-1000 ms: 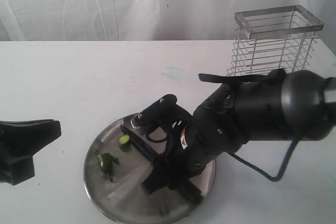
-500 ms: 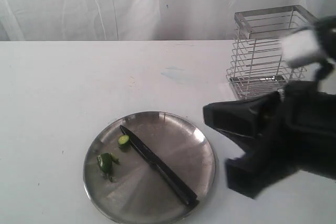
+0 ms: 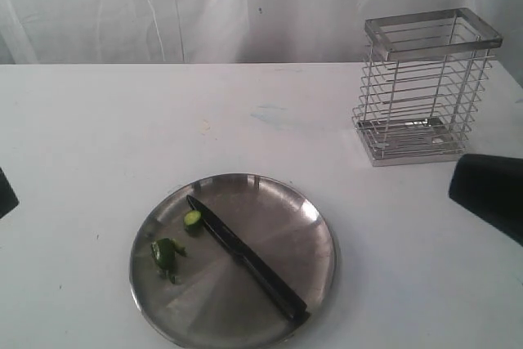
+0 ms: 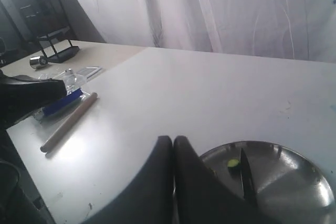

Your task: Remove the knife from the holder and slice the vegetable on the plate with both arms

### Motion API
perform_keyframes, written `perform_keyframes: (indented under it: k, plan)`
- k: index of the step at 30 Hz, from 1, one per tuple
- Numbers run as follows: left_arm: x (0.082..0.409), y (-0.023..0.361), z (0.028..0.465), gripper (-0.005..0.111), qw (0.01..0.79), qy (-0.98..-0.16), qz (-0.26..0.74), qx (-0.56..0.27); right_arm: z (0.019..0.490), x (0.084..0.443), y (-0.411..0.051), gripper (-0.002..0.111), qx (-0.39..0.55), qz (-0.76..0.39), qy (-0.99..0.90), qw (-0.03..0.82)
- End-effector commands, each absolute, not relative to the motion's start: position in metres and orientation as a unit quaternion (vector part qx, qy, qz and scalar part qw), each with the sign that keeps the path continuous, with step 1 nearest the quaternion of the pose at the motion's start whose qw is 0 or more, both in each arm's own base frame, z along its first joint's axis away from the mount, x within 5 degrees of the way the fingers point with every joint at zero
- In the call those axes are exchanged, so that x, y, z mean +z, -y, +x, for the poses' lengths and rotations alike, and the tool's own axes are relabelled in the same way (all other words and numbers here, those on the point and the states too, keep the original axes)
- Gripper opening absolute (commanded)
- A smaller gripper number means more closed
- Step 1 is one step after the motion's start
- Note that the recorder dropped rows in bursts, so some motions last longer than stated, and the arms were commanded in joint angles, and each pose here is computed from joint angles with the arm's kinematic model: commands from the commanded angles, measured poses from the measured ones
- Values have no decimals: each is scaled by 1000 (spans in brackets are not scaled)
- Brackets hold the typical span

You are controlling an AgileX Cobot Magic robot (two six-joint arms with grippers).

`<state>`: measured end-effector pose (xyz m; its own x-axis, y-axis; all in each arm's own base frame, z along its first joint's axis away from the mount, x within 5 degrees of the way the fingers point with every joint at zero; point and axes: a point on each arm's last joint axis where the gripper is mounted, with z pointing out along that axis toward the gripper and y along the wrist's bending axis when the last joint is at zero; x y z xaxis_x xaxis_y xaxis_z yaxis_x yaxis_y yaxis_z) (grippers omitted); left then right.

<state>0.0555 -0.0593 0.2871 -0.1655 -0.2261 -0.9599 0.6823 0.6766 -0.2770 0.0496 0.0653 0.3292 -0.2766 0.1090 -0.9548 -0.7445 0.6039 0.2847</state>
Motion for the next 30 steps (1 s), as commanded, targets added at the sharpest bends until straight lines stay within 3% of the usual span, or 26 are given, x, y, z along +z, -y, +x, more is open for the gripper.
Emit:
perform_keyframes:
  k: [1,5,9,20,30]
  plan:
    - [286,60,54,0,623,-669,179,-363,47,328,-63,0,388,-226,-698,557]
    - [286,60,54,0,623,-669,179,-363,47,328,-63,0,377,-237,-694,566]
    - [286,60,54,0,622,-669,180,-364,47,317,-56,0,286,-304,-671,613]
    - [286,61,53,0,620,-669,184,-367,52,235,-35,0,188,-214,-728,624]
    - [286,61,53,0,620,-669,184,-367,52,198,-22,0,142,-128,-726,661]
